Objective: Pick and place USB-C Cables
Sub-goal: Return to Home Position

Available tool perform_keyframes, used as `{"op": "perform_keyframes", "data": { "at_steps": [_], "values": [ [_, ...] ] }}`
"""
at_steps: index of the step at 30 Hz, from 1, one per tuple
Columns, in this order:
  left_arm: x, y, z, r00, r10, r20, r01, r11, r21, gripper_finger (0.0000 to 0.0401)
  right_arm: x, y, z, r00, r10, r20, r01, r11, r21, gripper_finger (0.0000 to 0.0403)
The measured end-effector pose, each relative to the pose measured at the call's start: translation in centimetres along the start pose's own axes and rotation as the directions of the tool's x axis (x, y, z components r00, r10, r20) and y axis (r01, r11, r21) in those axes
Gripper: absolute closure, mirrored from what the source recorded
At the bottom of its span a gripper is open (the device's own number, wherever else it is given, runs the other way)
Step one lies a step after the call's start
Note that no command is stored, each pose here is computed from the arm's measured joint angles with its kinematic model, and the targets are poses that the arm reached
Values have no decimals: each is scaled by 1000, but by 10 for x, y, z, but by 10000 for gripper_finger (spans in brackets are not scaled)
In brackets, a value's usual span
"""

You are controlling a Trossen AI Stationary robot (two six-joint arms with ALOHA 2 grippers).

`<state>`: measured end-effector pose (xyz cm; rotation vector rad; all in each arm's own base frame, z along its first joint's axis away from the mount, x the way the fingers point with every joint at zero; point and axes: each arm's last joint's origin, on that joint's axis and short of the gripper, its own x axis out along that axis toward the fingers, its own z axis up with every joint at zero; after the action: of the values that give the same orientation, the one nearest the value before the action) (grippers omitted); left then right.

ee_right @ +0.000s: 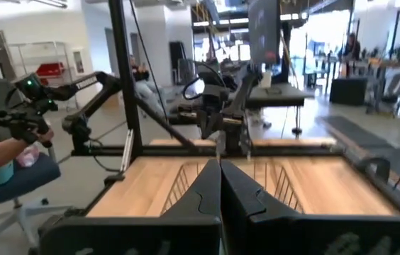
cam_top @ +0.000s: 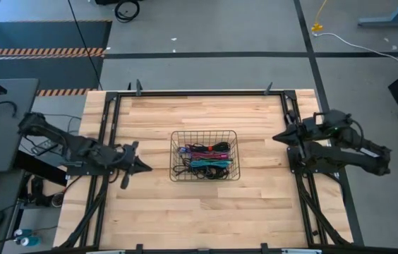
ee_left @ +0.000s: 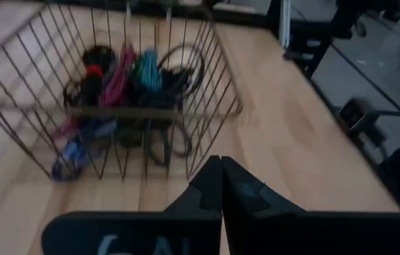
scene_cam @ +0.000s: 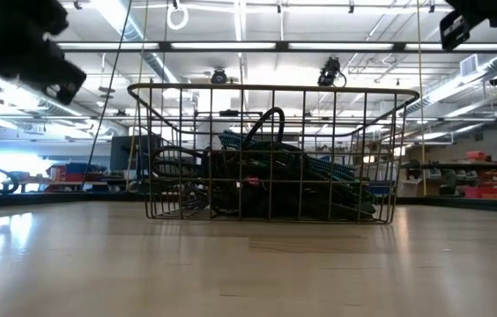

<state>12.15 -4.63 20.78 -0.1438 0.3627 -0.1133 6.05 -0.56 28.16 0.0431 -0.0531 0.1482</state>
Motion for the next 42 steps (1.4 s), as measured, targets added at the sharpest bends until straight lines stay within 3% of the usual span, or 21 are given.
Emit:
{"op": "perform_keyframes", "data": {
  "at_steps": [4, 8, 11, 16, 21, 24, 33, 42],
  "values": [
    [10, 5, -26, 999, -10, 49, 9, 999, 35, 401, 3, -1, -14, 1000, 16, -20, -15, 999, 29, 403],
    [15, 11, -35, 991, 6, 131, -22, 992, 122, 401, 7, -2, -22, 1000, 14, -26, -14, 1000, 0, 403],
    [15, 20, -29, 988, 63, 142, -87, 981, 171, 401, 12, -4, -32, 1000, 9, -24, -10, 999, -46, 403],
    [11, 36, -4, 985, 43, 165, -89, 956, 279, 401, 18, -6, -45, 1000, 26, -5, -27, 991, -131, 403],
    [5, 58, 7, 986, 109, 125, -136, 962, 235, 401, 19, -7, -51, 999, -7, -35, 3, 994, -113, 403],
    [3, 64, 5, 993, 33, 114, -56, 976, 210, 401, 21, -9, -62, 995, -38, -97, 34, 998, -50, 403],
    [8, 72, -15, 989, 125, 82, -141, 964, 227, 401, 30, -8, -105, 979, -78, -189, 69, 996, -51, 403],
    [14, 77, -43, 981, 172, 94, -189, 957, 218, 401, 34, -2, -118, 985, -38, -166, 22, 995, -96, 403]
  ]
}}
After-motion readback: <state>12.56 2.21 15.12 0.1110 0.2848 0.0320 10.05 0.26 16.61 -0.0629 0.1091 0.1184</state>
